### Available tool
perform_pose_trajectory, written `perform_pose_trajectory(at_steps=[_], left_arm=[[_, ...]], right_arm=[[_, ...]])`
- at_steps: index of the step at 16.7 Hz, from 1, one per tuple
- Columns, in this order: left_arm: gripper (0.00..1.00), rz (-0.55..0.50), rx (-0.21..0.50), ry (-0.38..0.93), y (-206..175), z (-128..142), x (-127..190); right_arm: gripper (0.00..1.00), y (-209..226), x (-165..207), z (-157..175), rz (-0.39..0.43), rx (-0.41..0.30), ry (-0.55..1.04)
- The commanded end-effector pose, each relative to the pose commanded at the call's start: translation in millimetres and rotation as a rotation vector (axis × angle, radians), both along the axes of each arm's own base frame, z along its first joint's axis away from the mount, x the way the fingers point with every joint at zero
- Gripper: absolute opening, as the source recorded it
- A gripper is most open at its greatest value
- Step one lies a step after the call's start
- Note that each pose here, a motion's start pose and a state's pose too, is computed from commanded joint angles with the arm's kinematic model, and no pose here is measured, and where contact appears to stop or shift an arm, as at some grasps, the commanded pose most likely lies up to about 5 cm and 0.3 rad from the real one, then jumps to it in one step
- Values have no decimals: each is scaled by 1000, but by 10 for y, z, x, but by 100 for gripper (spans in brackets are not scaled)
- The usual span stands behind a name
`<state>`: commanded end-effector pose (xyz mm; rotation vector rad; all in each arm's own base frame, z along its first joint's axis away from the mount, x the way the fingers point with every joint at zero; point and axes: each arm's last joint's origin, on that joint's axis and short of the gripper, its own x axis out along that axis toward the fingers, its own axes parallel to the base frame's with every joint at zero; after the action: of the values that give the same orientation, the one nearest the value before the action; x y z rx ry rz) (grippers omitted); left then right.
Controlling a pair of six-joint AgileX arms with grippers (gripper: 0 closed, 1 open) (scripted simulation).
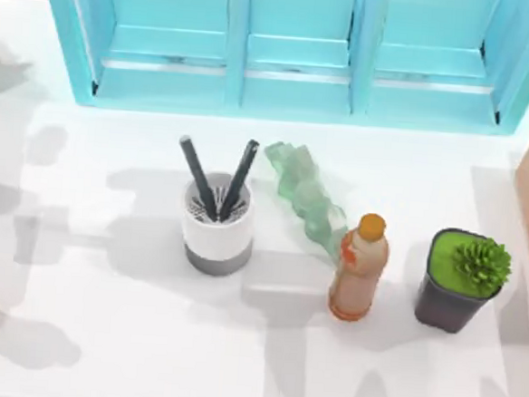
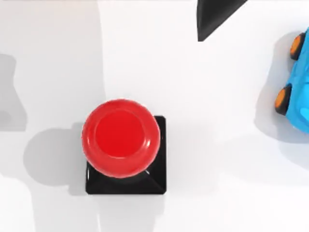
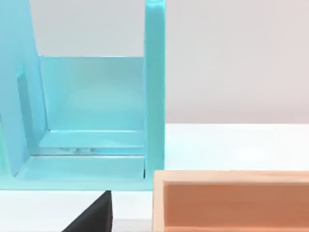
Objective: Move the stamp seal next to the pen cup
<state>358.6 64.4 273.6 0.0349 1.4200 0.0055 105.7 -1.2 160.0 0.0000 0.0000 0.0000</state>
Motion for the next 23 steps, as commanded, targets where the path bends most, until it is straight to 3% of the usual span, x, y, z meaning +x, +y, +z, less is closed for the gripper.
perform_pose_trajectory(at_steps=[5, 13, 20, 23], left_arm=[[100, -1, -22, 138, 168, -221, 397], [100, -3, -25, 151, 170, -291, 438], [100, -1, -24, 144, 189, -1041, 463], [100, -1, -25, 151, 187, -1239, 433]], right_arm=[[100, 0, 0, 0, 0, 0, 0], [100, 0, 0, 0, 0, 0, 0], [100, 0, 0, 0, 0, 0, 0], [100, 0, 0, 0, 0, 0, 0]])
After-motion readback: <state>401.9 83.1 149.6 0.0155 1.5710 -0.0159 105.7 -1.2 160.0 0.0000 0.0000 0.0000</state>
